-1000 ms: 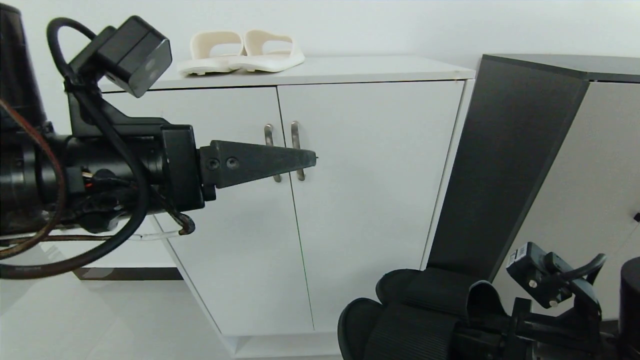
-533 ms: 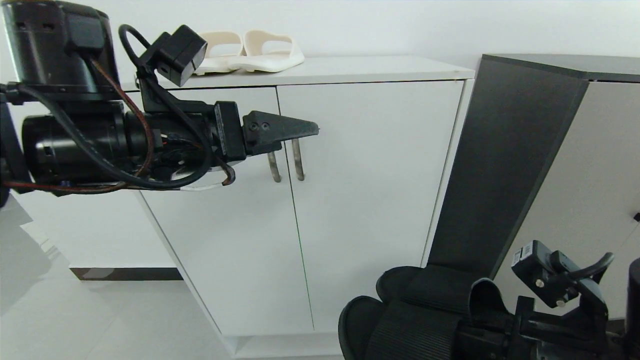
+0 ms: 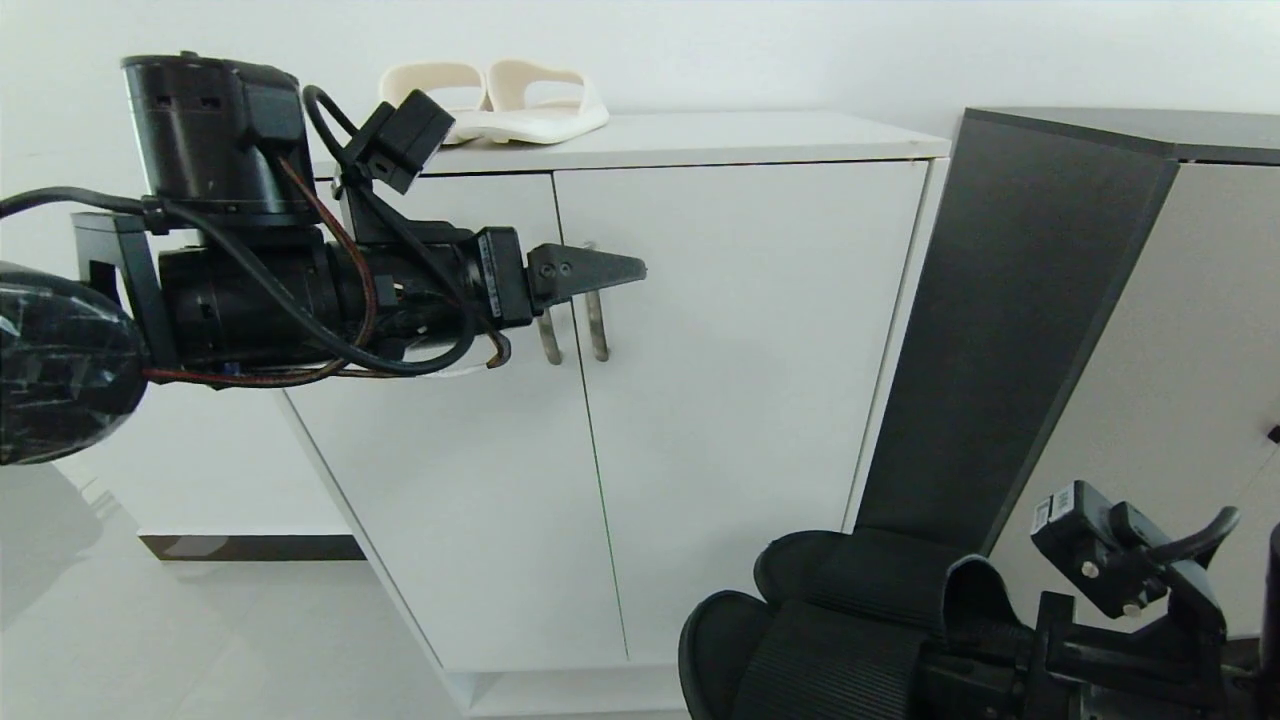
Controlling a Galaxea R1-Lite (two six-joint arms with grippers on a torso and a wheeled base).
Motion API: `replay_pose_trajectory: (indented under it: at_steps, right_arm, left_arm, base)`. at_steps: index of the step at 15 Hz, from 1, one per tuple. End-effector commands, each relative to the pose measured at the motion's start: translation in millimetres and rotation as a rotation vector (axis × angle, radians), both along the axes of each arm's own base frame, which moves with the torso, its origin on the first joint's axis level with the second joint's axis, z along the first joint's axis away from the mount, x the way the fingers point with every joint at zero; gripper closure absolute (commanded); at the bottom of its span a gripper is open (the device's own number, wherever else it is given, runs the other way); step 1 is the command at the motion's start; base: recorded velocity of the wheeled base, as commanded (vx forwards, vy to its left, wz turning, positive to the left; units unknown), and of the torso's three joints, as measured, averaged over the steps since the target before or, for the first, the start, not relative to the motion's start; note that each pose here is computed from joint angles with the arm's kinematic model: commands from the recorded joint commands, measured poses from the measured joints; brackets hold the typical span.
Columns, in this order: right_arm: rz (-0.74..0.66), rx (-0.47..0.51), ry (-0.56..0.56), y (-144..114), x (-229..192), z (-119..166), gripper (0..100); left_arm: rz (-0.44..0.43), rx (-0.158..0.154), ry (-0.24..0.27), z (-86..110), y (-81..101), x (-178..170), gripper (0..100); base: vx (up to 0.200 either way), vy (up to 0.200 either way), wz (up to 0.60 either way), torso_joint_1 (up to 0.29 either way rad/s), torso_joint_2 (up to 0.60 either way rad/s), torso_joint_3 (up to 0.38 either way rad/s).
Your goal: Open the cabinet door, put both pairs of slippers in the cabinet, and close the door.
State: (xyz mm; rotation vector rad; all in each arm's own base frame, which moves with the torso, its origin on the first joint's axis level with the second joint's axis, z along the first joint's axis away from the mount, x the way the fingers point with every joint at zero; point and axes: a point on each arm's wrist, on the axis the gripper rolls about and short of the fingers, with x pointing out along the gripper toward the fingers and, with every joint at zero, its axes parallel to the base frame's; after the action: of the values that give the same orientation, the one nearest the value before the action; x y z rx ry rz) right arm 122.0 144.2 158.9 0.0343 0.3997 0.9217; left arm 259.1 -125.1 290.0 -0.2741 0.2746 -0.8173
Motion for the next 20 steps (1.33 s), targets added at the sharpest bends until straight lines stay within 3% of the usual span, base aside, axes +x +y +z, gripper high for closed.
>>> replay_pose_trajectory:
  at_steps: [1, 3, 7, 20]
  right_arm:
    - [0.003, 0.005, -0.011, -1.4, -1.3, 1.8, 100]
    - [0.004, 0.009, -0.022, -3.1, -2.7, 3.6, 100]
    - [0.006, 0.011, -0.025, -4.1, -3.7, 4.0, 100]
    - [0.02, 0.02, -0.049, -8.2, -7.8, 7.1, 100]
  left_arm:
    - [0.008, 0.006, 0.013, -4.5, 0.6, 2.9, 0]
    - [0.025, 0.009, 0.02, -7.1, 2.8, 9.4, 0]
    - [0.078, 0.003, -0.013, -8.8, 4.2, 18.9, 0]
    - [0.043, 0.007, -0.005, -13.3, -12.8, 32.1, 0]
  base:
    - [0.0, 0.0, 0.0, 0.0, 0.0, 0.0]
    - [0.0, 0.0, 0.0, 0.0, 0.0, 0.0]
    - [0.0, 0.0, 0.0, 0.0, 0.0, 0.0]
    - [0.0, 0.0, 0.0, 0.0, 0.0, 0.0]
